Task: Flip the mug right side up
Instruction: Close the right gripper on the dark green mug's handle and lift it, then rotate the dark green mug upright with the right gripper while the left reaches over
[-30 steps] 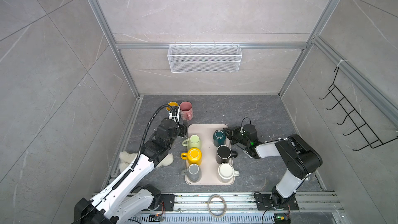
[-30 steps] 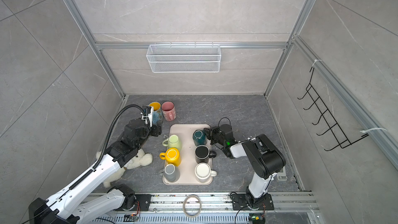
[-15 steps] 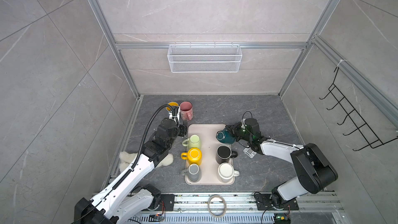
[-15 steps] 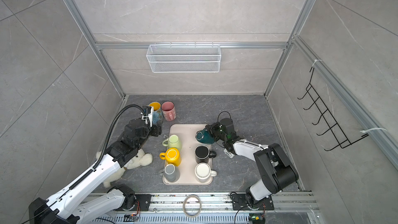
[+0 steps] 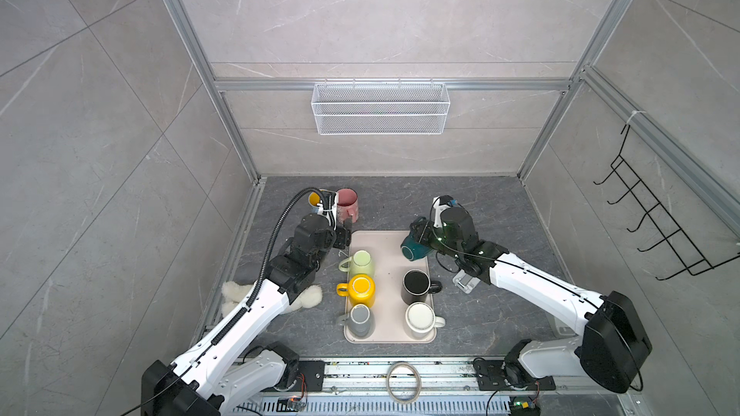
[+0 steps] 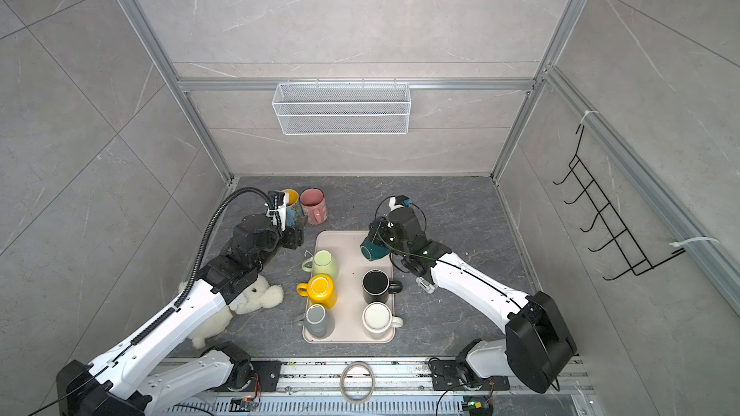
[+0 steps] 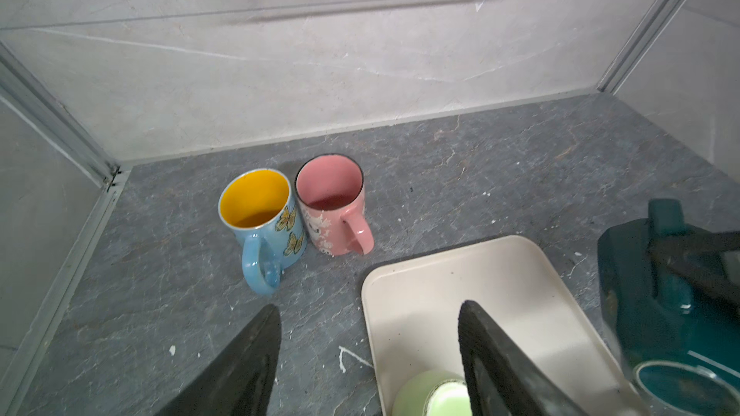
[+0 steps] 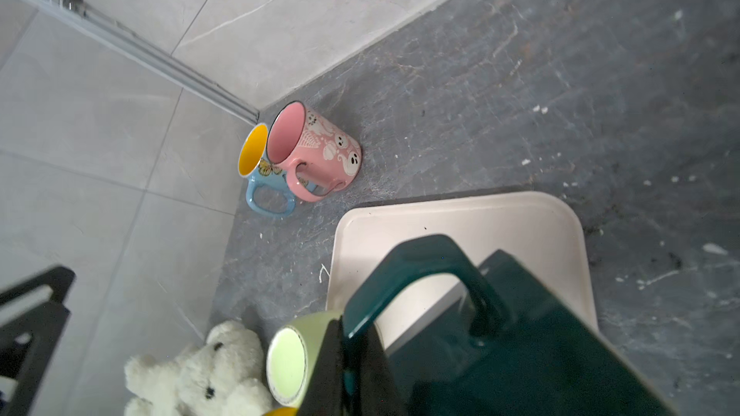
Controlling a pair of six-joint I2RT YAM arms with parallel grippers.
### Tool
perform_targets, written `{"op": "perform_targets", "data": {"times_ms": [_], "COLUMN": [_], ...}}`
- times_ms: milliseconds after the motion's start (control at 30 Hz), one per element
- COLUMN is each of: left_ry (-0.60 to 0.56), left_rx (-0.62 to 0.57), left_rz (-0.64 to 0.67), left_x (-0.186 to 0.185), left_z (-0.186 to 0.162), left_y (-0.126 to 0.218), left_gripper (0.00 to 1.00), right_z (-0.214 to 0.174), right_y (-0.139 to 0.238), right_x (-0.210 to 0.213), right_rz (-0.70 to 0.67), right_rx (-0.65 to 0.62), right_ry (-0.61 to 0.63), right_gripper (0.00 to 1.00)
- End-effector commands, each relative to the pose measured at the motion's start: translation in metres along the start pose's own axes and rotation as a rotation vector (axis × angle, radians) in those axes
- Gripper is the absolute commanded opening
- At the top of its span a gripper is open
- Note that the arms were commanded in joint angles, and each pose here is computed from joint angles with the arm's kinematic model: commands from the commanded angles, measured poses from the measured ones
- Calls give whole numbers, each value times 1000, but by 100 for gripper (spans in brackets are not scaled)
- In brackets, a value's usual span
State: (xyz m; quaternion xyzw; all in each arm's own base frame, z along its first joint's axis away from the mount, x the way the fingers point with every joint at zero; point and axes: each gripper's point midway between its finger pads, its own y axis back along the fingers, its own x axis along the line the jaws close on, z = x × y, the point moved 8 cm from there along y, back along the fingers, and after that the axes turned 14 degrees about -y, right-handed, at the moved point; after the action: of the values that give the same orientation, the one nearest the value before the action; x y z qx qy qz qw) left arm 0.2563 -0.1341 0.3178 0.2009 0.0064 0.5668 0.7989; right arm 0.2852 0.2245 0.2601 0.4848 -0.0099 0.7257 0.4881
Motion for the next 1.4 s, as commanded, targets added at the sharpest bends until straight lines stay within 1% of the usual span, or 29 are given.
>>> {"op": "perform_targets", "data": {"times_ms": [0,200,333,433,533,600,733,867,933,1067,1233,1367], "left_ry": [3,-3,30,41,41,40,-4,-44,-65,-146,-194,-195], "left_rx": [-82,-104,-112,-125,-142,-153,-176,-188,-187,-196,-157,-120], "left_rz": [-57,-134,-246,-375,-518,-571,-674,-737,-768,-862,-879,-881], "left_x": [3,9,10,5,-4,-7,-13,-17,-19,-27,-29,-31], "left_z": [38,71,87,94,98,99,103,105,106,98,88,85], "left_y": [12,22,27,28,30,32,39,43,45,50,45,37], "left_gripper": [72,73,74,75,76,76,76,76,76,76,76,76], "right_z": [15,6,-6,-19,-29,-33,-40,-45,-46,-47,-50,-57], "right_y": [31,58,67,67,66,65,59,51,49,48,48,44], "right_x": [34,59,74,82,86,88,89,89,89,91,94,96], "right_rz": [-50,-69,-119,-140,-168,-197,-268,-332,-348,-366,-357,-357], "right_rx": [-161,-288,-359,-400,-448,-484,-541,-586,-608,-643,-662,-665], "right_ry": [325,657,890,1048,1169,1244,1391,1494,1520,1560,1612,1671], "right_gripper": [0,0,0,0,0,0,0,0,0,0,0,0]}}
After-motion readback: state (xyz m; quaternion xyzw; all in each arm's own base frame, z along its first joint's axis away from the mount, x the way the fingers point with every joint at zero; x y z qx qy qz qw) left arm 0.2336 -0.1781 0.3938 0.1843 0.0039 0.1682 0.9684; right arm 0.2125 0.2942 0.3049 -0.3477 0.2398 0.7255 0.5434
